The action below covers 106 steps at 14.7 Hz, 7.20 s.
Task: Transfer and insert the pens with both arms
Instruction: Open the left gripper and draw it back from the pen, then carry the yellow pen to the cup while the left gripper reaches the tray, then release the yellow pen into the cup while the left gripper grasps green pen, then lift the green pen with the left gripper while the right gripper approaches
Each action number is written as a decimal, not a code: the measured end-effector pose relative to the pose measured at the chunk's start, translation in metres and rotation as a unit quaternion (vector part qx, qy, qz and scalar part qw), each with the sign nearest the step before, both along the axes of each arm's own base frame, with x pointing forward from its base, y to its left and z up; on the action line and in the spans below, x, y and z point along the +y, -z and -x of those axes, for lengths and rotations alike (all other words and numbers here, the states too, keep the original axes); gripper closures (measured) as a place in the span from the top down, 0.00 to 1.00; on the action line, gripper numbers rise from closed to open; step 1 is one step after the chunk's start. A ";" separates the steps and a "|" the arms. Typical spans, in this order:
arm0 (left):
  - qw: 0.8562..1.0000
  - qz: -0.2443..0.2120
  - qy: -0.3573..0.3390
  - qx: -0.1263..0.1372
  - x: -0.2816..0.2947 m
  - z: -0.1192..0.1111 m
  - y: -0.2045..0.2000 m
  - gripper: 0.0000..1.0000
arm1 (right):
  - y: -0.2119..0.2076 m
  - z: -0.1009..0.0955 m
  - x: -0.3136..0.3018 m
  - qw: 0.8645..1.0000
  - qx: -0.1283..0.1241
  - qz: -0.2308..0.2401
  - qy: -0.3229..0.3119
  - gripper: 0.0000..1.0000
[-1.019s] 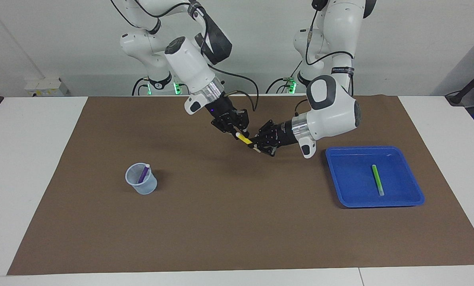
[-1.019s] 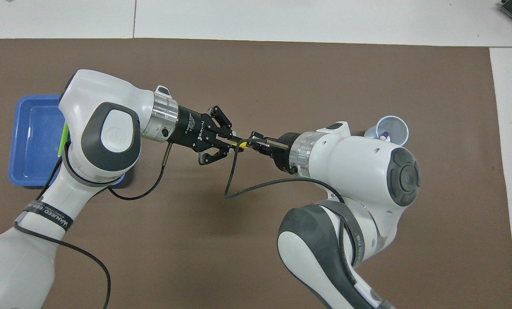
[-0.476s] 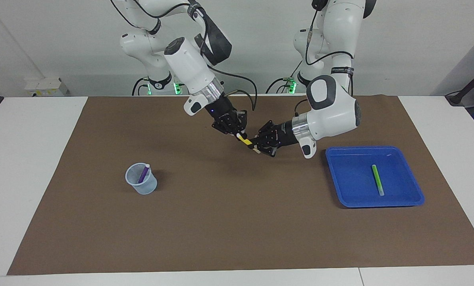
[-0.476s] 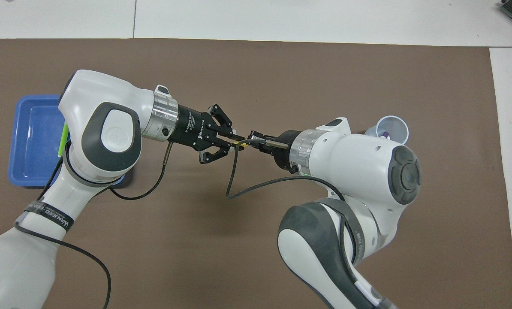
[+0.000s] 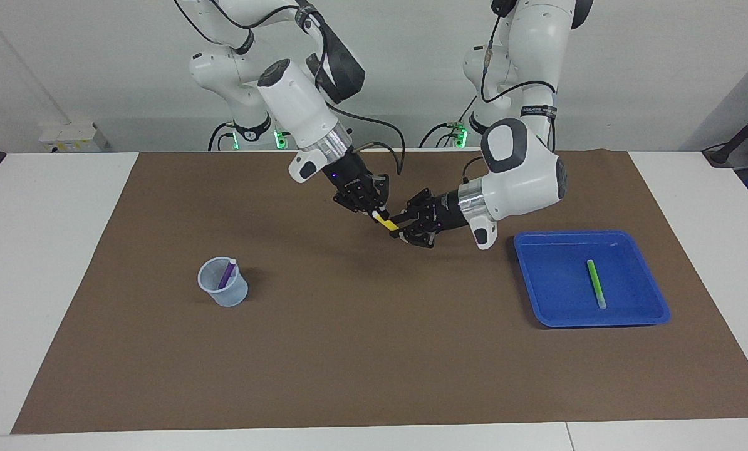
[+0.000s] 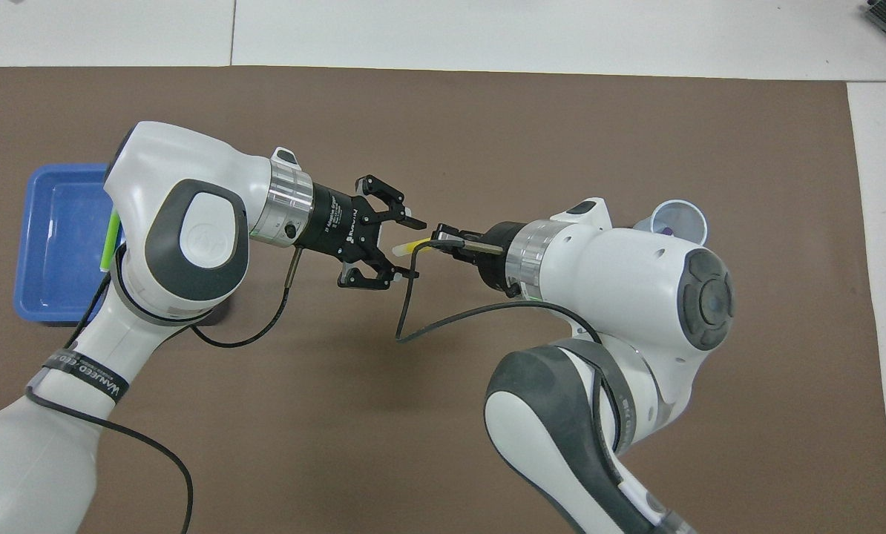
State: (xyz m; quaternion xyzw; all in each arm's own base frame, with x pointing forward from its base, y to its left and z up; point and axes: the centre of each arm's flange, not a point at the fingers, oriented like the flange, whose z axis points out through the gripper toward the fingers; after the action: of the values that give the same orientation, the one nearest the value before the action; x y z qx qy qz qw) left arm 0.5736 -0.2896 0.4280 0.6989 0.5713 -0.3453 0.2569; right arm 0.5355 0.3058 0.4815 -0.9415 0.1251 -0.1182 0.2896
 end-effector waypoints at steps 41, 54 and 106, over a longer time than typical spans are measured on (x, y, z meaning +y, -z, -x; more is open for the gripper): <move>0.685 -0.250 0.580 -0.364 0.304 -0.085 0.064 0.93 | -0.025 -0.041 -0.283 0.880 -0.061 0.360 -0.305 0.19; 0.659 -0.259 0.599 -0.374 0.370 -0.090 0.104 0.87 | 0.016 -0.056 -0.281 0.882 -0.065 0.353 -0.306 0.19; 0.764 -0.185 0.546 -0.291 0.285 -0.067 0.042 0.17 | 0.001 -0.032 0.002 0.995 0.051 -0.052 0.064 1.00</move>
State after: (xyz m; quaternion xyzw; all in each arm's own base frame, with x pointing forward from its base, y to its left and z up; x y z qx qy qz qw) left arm 0.6405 -0.0044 0.3855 0.9935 0.0441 -0.0954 0.0447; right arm 0.5676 0.3074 0.4808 -0.9200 0.2056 -0.0818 0.3236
